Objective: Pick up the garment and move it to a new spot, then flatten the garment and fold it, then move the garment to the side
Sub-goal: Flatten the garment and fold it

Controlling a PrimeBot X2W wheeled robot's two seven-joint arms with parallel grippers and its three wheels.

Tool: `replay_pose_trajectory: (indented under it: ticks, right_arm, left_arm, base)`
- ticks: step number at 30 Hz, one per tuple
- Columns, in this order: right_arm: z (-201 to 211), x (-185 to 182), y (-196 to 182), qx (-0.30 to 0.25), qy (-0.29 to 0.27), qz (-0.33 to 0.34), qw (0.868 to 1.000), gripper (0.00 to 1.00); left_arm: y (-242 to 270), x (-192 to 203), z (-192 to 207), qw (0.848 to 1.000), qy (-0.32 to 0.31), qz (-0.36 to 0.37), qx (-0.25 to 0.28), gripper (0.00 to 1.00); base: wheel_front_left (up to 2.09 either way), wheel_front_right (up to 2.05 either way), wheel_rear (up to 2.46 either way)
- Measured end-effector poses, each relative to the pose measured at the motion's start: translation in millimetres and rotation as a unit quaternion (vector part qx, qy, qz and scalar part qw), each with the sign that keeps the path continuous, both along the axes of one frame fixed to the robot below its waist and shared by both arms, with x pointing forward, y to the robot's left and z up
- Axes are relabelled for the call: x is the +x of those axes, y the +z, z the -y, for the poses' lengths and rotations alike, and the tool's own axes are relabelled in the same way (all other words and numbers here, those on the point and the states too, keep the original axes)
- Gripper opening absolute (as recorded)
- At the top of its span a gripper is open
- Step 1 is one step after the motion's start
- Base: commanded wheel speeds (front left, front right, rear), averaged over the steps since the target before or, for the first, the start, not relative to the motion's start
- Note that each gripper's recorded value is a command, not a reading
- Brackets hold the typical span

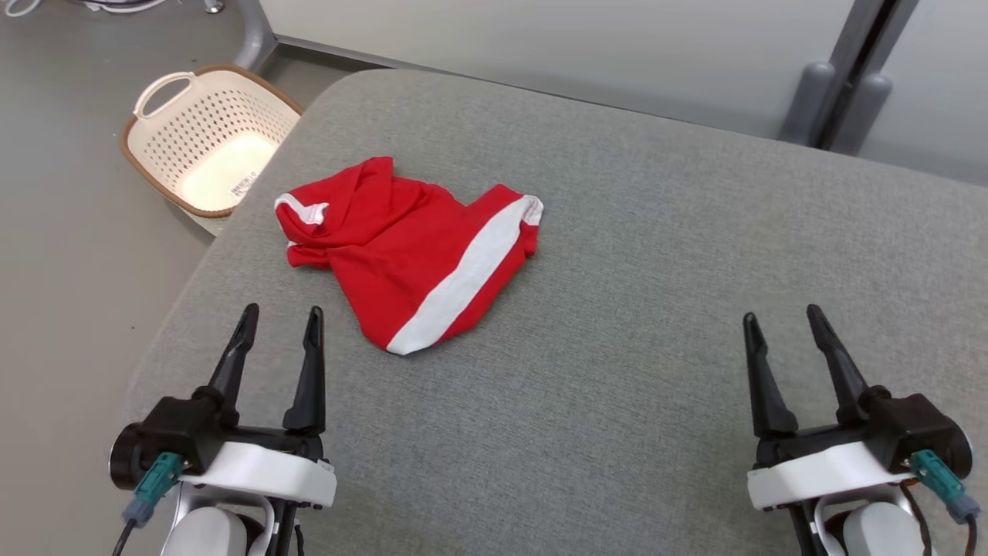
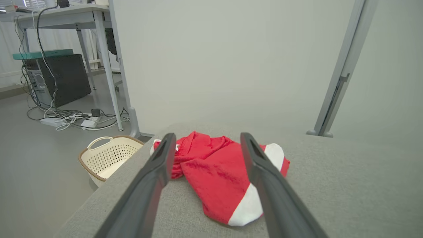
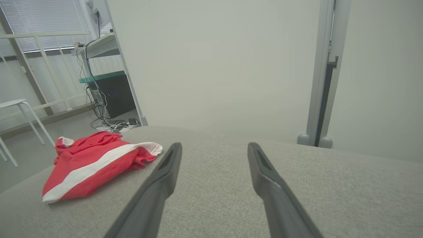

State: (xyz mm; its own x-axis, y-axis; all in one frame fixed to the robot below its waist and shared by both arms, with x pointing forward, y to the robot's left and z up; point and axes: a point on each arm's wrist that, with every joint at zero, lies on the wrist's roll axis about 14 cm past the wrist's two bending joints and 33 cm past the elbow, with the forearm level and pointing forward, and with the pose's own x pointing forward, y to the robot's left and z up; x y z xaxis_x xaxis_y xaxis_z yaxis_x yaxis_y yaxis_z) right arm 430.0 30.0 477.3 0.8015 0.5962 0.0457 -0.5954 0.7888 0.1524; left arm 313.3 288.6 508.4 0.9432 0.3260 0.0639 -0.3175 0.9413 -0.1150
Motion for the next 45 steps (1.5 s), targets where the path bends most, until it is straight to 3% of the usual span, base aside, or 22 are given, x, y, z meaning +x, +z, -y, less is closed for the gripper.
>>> replay_pose_trajectory:
  ticks: [14,20,23,27,30,33,34,35,39,45]
  right_arm:
    - [83.3,55.1,-17.4,-0.025,-0.112,0.012,0.993,1.0]
    - [97.3,65.5,-24.9,-0.036,-0.128,0.011,0.991,1.0]
    - [105.0,69.9,-28.7,-0.042,-0.134,0.014,0.99,1.0]
    - [110.6,73.0,-32.6,-0.045,-0.141,0.012,0.989,1.0]
    - [117.9,73.5,-35.6,-0.049,-0.15,0.01,0.987,1.0]
    - [123.3,72.7,-39.1,-0.053,-0.156,0.007,0.986,1.0]
    - [125.2,72.5,-39.6,-0.054,-0.158,0.006,0.986,1.0]
    - [127.1,72.2,-39.9,-0.055,-0.161,0.005,0.985,1.0]
    - [130.4,70.8,-35.1,-0.052,-0.168,0.008,0.984,1.0]
    - [128.6,65.5,-20.2,-0.038,-0.172,0.019,0.984,1.0]
  left_arm:
    - [-49.4,81.5,-25.4,0.986,-0.075,-0.138,0.055,1.0]
    - [-78.5,112.9,0.9,0.963,-0.158,-0.213,0.055,1.0]
    - [-99.7,121.8,2.2,0.939,-0.188,-0.282,0.058,1.0]
    - [-120.8,131.4,-9.4,0.917,-0.19,-0.348,0.046,1.0]
    - [-146.0,125.2,-11.7,0.891,-0.191,-0.411,0.029,1.0]
    - [-154.5,128.7,-14.0,0.882,-0.189,-0.432,0.013,1.0]
    - [-156.2,130.0,-13.4,0.88,-0.189,-0.436,0.01,0.38]
    - [-157.2,130.9,-12.7,0.878,-0.191,-0.438,0.01,0.0]
    - [-143.3,143.1,-9.4,0.897,-0.198,-0.394,0.018,0.0]
    - [-84.2,171.2,6.3,0.93,-0.234,-0.272,0.074,0.0]
  base:
    - [0.0,0.0,0.0]
    - [0.0,0.0,0.0]
    - [0.0,0.0,0.0]
    - [0.0,0.0,0.0]
    - [0.0,0.0,0.0]
    - [0.0,0.0,0.0]
    - [0.0,0.0,0.0]
    - [0.0,0.0,0.0]
    - [0.0,0.0,0.0]
    - [0.0,0.0,0.0]
